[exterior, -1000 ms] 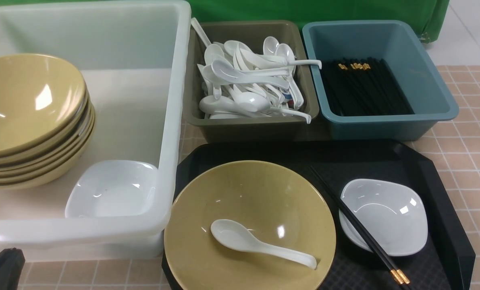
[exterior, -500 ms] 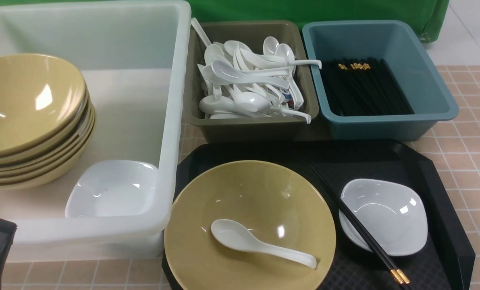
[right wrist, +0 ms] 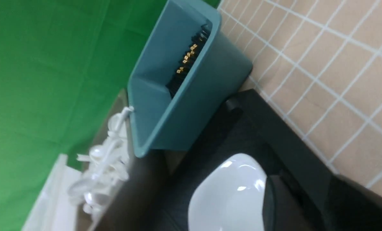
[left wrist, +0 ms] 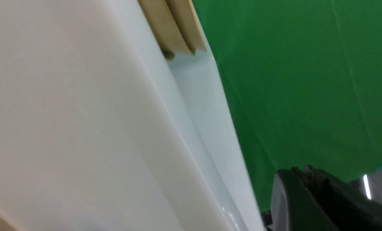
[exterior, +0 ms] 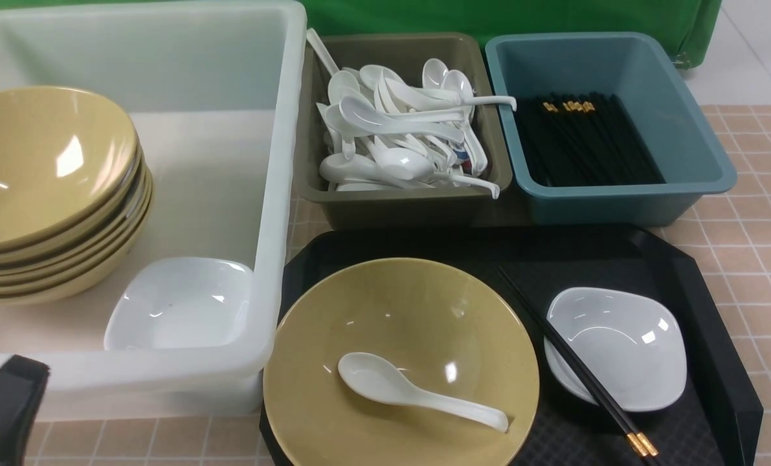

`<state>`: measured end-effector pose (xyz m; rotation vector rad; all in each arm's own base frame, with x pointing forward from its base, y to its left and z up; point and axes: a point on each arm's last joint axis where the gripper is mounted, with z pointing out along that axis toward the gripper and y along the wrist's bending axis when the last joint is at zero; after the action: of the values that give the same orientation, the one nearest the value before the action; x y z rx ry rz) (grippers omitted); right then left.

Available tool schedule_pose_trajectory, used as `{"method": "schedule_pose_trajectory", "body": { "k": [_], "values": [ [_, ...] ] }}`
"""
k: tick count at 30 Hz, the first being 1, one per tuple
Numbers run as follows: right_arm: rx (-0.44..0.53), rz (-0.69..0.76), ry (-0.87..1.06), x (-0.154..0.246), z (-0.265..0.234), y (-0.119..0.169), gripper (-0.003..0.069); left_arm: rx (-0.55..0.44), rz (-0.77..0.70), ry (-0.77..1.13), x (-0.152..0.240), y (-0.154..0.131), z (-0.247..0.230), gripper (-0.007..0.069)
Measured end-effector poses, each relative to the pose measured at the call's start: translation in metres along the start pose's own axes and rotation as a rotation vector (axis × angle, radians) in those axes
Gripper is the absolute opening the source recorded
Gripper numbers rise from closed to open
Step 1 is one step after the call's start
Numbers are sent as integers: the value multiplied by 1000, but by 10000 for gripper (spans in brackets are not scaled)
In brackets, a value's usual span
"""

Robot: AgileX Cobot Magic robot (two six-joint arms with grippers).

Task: On brown table put chopsticks spoon bowls plates into blue grey white boxes.
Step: 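Move the grippers toward the tableware on the black tray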

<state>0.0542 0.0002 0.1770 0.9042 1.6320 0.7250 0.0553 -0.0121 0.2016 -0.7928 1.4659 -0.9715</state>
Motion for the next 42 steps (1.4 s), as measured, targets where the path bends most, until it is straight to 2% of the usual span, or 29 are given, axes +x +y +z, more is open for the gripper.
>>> {"method": "schedule_pose_trajectory", "body": {
  "k": [2, 3, 7, 8, 10, 14, 18, 21, 22, 23, 26, 28, 31, 33, 35, 36, 37, 39, 42],
  "values": [
    [-2, -6, 1, 0, 0, 0, 239, 20, 81, 16, -2, -9, -2, 1],
    [-15, -13, -6, 0, 0, 1, 239, 48, 185, 22, -5, -20, -4, 1],
    [-80, -45, -19, -3, -1, 8, 223, 119, 425, 36, -14, -55, -13, 1],
    [-82, -51, -15, -3, -1, 8, 218, 125, 435, 36, -16, -59, -14, 1],
    [-106, -147, 10, -8, -5, 21, 162, 81, 549, 109, -21, -74, -8, 1],
    [-124, -402, 106, -21, -8, 53, 48, -68, 739, 297, -31, -90, 14, 1],
    [-74, -755, 285, -36, -2, 96, 35, -263, 918, 524, -50, -106, 50, 1],
    [-28, -993, 431, -46, 9, 123, 35, -390, 992, 683, -63, -113, 73, 1],
    [-24, -1007, 441, -46, 10, 125, 35, -399, 994, 695, -65, -114, 77, 1],
    [0, -1107, 519, -49, 18, 136, 35, -445, 1011, 760, -69, -116, 89, 1],
    [36, -1265, 669, -52, 39, 153, 35, -473, 1024, 865, -69, -118, 114, 1],
    [51, -1297, 723, -51, 50, 159, 35, -454, 1043, 921, -64, -121, 125, 1],
    [82, -1305, 800, -46, 75, 168, 37, -369, 1125, 1044, -45, -128, 144, 1],
    [108, -1306, 876, -35, 100, 171, 40, -236, 1217, 1122, -21, -144, 155, 1],
    [123, -1309, 927, -25, 117, 169, 48, -145, 1271, 1150, -3, -156, 163, 1],
    [124, -1312, 933, -25, 117, 169, 50, -133, 1277, 1147, -1, -158, 164, 1],
    [137, -1319, 978, -16, 127, 166, 62, -58, 1309, 1151, 14, -169, 169, 1],
    [144, -1334, 1033, -4, 137, 163, 92, -3, 1331, 1153, 28, -176, 173, 1],
    [126, -1376, 1120, 22, 151, 162, 213, 82, 1364, 1176, 58, -182, 183, 1]
  ]
}}
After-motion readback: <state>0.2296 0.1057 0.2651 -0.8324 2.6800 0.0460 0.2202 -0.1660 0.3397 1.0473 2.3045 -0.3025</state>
